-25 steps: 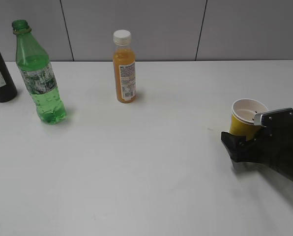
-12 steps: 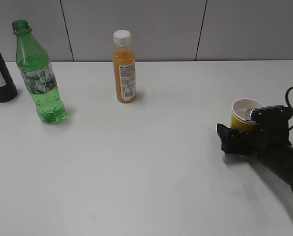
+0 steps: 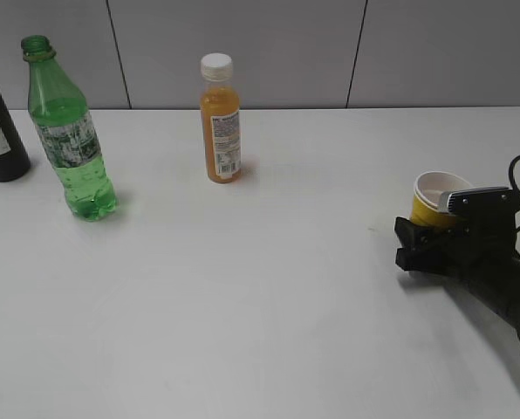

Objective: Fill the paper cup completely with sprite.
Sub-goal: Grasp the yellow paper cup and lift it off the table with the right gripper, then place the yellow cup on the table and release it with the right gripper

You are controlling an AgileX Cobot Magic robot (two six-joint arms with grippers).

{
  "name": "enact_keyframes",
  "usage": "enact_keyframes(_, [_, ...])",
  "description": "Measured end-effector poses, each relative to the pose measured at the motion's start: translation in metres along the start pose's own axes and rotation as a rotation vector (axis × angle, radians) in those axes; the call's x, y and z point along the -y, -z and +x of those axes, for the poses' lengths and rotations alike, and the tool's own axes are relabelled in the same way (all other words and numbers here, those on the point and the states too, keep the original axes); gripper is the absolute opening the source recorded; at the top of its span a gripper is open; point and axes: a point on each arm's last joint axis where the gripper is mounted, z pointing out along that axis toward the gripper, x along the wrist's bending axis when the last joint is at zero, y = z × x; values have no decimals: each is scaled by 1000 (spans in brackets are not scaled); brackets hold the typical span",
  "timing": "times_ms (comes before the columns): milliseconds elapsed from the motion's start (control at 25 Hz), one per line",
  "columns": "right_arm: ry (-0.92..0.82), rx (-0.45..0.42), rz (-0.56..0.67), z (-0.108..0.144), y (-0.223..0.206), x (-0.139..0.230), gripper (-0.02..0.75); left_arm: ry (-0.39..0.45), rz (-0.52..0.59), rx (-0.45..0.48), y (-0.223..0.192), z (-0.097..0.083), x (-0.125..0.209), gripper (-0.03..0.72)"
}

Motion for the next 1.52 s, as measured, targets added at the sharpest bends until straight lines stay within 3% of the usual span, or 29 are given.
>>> enact_keyframes(360, [15,-7,11,1,2,-11,461,0,0,0,0,0,0,228])
enact_keyframes(520, [45,-61,-27,7,5,-24,461,0,0,0,0,0,0,228])
enact_keyframes(640, [96,-180,-51,18,7,-31,461,0,0,0,0,0,0,228])
enact_keyframes(880, [232,-547,-101,54,4,-40,461,0,0,0,0,0,0,228])
enact_keyframes(1320, [308,-955,-188,145,-17,-54,458,0,0,0,0,0,0,228])
enact_keyframes(1520, [307,-1099,-182,172,-31,-55,458,0,0,0,0,0,0,228])
